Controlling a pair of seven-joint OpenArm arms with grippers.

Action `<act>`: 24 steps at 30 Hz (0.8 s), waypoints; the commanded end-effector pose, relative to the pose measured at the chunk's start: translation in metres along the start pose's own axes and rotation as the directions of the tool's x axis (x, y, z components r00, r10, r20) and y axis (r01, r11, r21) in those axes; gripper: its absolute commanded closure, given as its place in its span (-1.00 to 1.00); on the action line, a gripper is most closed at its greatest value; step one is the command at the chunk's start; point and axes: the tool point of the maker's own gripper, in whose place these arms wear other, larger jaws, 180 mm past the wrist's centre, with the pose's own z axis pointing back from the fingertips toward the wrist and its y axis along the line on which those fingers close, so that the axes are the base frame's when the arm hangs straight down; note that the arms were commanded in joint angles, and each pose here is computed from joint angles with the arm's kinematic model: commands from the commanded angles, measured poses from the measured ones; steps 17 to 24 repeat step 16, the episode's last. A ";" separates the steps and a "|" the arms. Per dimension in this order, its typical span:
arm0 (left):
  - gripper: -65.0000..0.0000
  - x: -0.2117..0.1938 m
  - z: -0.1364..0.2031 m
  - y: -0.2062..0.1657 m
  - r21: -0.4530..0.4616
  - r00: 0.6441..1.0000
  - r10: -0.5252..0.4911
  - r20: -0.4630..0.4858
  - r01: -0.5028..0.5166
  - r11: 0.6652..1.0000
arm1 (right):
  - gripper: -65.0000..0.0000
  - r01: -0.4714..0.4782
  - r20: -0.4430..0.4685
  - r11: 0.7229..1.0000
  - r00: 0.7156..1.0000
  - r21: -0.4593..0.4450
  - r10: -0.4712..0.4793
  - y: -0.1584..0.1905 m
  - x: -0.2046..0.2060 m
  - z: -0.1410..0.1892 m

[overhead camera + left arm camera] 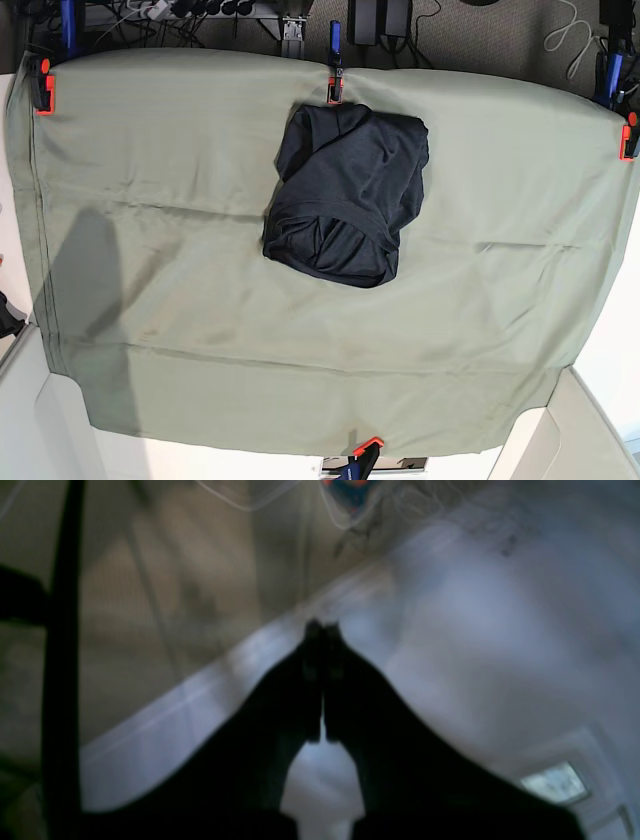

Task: Fold the T-shirt properly

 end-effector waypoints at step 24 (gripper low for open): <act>1.00 0.134 -0.036 -0.006 -0.011 1.000 -0.003 -0.019 0.003 1.000 | 1.00 0.127 0.004 0.992 0.992 0.013 -0.127 -0.032 0.065 -0.001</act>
